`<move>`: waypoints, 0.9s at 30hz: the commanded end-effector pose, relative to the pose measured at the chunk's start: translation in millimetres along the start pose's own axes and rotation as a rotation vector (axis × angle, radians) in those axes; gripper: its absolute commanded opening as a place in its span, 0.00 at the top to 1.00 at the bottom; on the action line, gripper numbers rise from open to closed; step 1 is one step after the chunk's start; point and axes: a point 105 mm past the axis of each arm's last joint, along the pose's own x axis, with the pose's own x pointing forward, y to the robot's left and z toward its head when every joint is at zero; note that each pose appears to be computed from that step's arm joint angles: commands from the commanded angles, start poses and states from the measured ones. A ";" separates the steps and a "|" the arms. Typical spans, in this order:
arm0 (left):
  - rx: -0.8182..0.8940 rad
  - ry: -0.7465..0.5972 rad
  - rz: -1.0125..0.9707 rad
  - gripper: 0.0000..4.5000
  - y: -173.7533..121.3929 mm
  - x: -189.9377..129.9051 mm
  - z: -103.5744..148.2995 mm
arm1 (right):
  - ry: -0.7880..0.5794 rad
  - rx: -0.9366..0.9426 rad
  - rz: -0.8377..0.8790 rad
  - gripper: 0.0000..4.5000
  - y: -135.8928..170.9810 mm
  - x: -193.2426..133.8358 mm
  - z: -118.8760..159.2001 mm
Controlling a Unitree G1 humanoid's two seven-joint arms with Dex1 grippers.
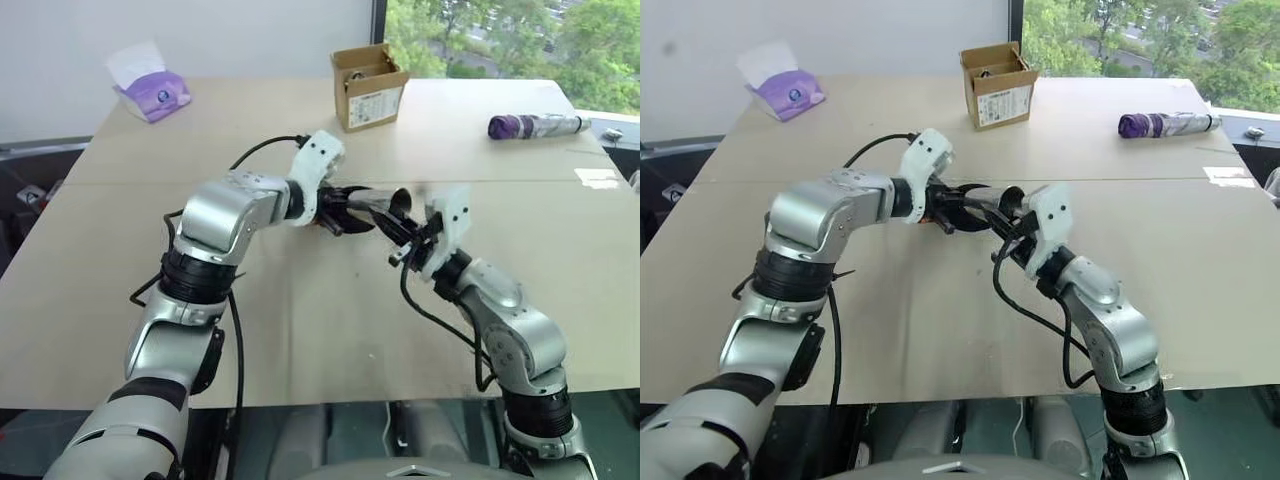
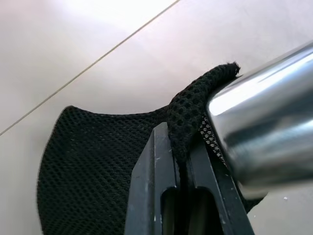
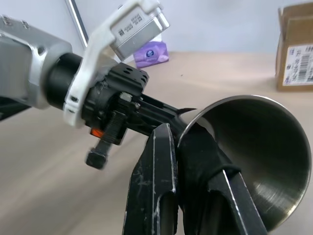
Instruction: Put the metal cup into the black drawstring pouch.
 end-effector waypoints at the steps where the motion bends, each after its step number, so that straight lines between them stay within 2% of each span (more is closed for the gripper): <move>1: 0.074 -0.101 -0.073 1.00 -21.8 -9.0 31.3 | -0.017 -0.068 0.068 0.99 10.0 9.6 1.6; 9: 0.081 -0.106 -0.125 1.00 -31.2 -12.4 31.9 | -0.035 -0.116 0.128 0.99 9.6 26.1 -2.3; 14: 0.050 -0.077 -0.149 1.00 -34.9 -14.0 26.0 | -0.085 -0.098 0.073 0.99 -0.3 41.9 -1.5; 19: -0.061 -0.100 -0.160 1.00 -28.6 -20.0 24.6 | -0.209 0.142 -0.046 0.99 -19.0 48.7 8.4; 27: -0.395 -0.245 -0.242 1.00 -15.0 -25.5 41.1 | -0.281 0.407 -0.037 0.99 -19.8 48.6 4.1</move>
